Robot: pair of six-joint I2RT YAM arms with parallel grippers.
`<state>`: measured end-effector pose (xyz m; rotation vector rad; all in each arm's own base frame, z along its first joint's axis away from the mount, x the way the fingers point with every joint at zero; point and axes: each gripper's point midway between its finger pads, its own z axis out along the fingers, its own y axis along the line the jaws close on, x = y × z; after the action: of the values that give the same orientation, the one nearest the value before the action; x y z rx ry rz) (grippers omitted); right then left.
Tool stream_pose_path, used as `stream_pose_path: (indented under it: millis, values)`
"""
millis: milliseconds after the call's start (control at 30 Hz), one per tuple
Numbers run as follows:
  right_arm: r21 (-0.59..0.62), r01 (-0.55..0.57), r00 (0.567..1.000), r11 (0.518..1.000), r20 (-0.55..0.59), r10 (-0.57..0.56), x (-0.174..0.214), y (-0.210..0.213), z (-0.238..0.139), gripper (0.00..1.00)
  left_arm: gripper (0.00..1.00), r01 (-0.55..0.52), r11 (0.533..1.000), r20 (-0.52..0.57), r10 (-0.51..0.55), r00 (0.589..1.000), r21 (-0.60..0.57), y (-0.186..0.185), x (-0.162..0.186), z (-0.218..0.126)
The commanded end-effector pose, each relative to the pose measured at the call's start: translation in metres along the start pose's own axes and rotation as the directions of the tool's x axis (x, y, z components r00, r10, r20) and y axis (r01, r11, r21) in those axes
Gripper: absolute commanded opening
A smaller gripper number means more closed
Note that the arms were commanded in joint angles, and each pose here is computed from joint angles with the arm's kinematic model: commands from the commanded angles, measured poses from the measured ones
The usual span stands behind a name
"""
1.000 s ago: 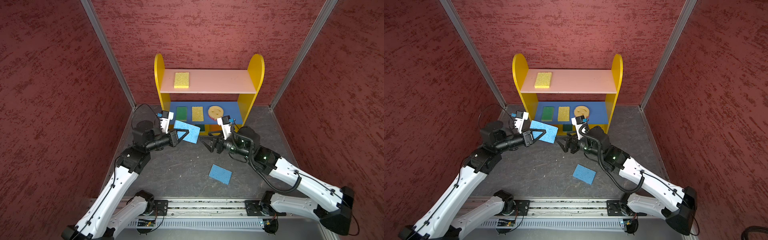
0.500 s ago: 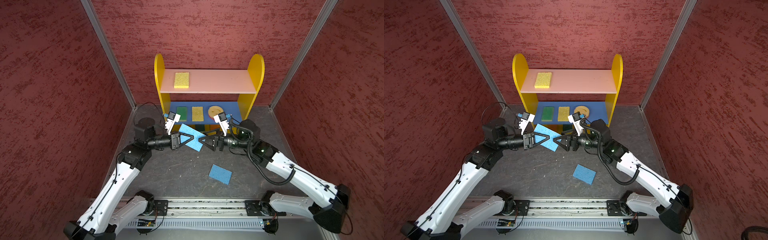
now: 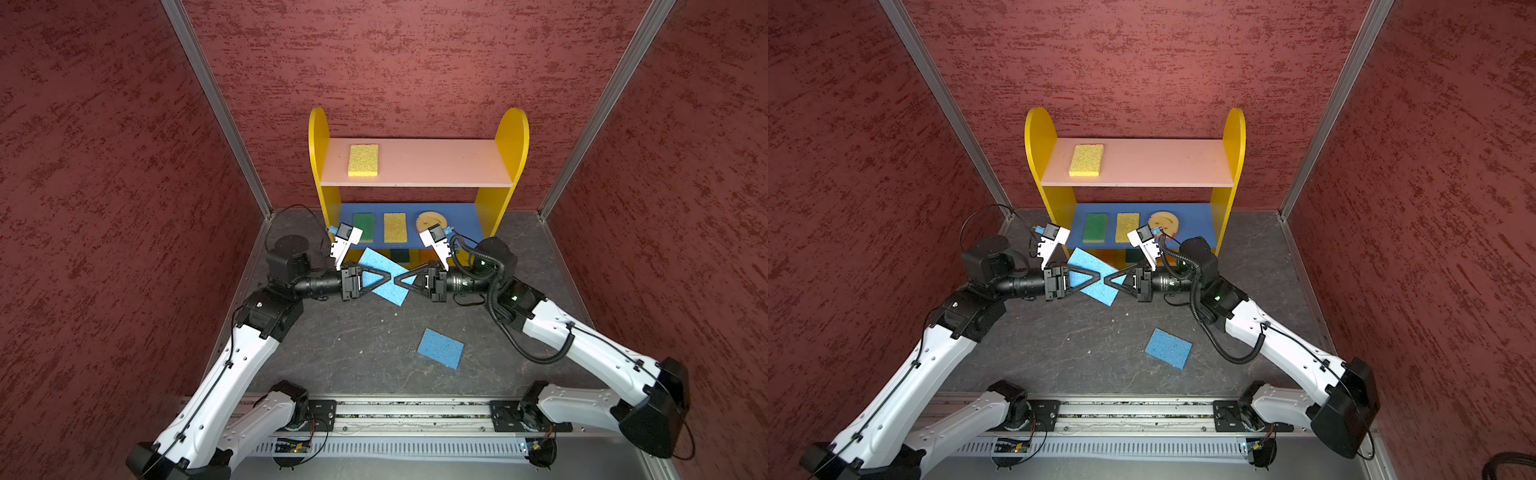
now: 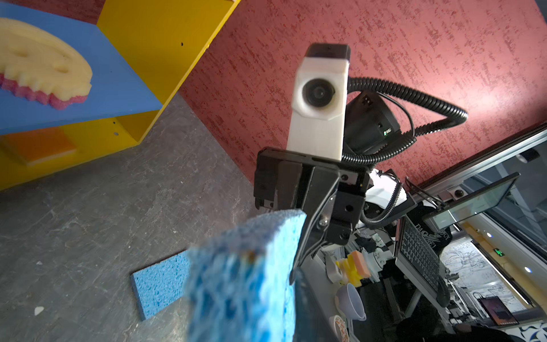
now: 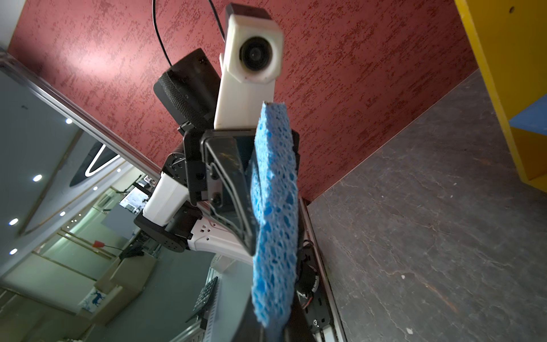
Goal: Place and organize the cleaning sponges onto the shelf
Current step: 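Lift the light-blue sponge with the right gripper while the left gripper grasps its other end, then raise the light-blue sponge upright between both grippers toward the shelf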
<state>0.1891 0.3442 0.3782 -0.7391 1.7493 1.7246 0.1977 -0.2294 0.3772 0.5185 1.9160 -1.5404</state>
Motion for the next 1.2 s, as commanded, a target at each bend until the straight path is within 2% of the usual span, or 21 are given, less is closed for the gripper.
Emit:
stream_pose_path:
  millis: [0,67,100,267,400,533,633,800,1033,1100,1167]
  values:
    - [-0.002,0.032,0.999,0.999,0.039,-0.032,-0.008,0.009,-0.006,0.00,0.70,-0.017,1.000,0.024,0.017,1.000,0.015,-0.005,-0.007,0.001]
    - [0.025,0.035,0.998,0.999,0.055,-0.037,-0.010,0.005,-0.007,0.00,0.93,-0.006,1.000,0.031,0.006,1.000,0.006,-0.003,-0.008,0.001]
    - [0.047,0.033,0.997,0.998,0.072,-0.036,-0.012,0.001,-0.008,0.00,0.99,0.000,1.000,0.038,-0.001,0.999,0.008,-0.002,-0.009,0.001]
    - [0.133,0.034,0.985,0.991,0.166,-0.056,-0.026,-0.010,-0.015,0.00,0.99,-0.014,1.000,0.086,0.013,0.996,0.010,-0.006,-0.009,-0.005]
    - [0.192,0.015,0.960,0.981,0.272,-0.067,-0.044,-0.018,-0.023,0.00,1.00,-0.020,0.999,0.194,0.029,0.981,-0.048,-0.004,-0.015,-0.017]
    - [0.184,-0.023,0.910,0.983,0.410,-0.056,-0.068,-0.016,-0.031,0.00,1.00,0.030,0.992,0.331,0.012,0.944,-0.122,0.013,-0.027,-0.027]
    - [0.157,-0.070,0.854,0.985,0.519,-0.022,-0.083,-0.018,-0.039,0.00,1.00,0.063,0.987,0.399,0.001,0.917,-0.146,0.023,-0.031,-0.028]
    - [0.145,-0.087,0.798,0.986,0.603,-0.018,-0.092,-0.017,-0.037,0.00,1.00,0.036,0.990,0.413,0.025,0.910,-0.139,0.017,-0.034,-0.012]
    - [0.145,-0.035,0.765,0.989,0.641,-0.067,-0.087,0.010,-0.020,0.00,1.00,-0.027,0.987,0.438,0.095,0.894,-0.160,0.005,-0.057,0.003]
    - [0.132,-0.038,0.759,0.991,0.649,-0.058,-0.086,0.014,-0.019,0.00,0.92,-0.051,0.987,0.452,0.114,0.885,-0.149,-0.003,-0.066,0.002]
    - [0.129,-0.043,0.753,0.991,0.655,-0.053,-0.084,0.015,-0.019,0.00,0.80,-0.088,0.987,0.468,0.140,0.873,-0.133,-0.016,-0.074,-0.001]
